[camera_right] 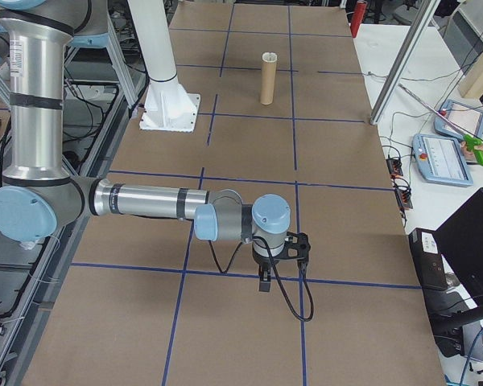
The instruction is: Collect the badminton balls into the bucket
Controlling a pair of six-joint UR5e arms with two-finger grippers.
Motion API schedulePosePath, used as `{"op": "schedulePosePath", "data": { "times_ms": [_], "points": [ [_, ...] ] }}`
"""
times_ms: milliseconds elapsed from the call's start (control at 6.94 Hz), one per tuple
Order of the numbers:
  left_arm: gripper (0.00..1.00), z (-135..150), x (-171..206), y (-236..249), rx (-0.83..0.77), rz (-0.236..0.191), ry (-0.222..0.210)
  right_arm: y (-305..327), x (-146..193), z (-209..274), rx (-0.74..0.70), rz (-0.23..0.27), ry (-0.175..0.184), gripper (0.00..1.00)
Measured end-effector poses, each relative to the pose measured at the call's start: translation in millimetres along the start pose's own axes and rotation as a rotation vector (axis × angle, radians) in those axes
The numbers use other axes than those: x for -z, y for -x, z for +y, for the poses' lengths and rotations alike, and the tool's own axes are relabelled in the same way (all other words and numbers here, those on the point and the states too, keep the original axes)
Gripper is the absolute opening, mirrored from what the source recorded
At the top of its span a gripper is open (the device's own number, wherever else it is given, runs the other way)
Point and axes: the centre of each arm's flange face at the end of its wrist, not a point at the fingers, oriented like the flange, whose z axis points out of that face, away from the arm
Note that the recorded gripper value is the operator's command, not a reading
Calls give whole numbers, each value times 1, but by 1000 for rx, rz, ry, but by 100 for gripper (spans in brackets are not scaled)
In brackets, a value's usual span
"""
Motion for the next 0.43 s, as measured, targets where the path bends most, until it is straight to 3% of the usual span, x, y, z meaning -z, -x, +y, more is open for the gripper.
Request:
{"op": "schedulePosePath", "data": {
  "times_ms": [432],
  "points": [
    [100, -3, 2, -2, -4, -1, -4, 0, 0, 0, 0, 0, 0, 100]
  ]
}}
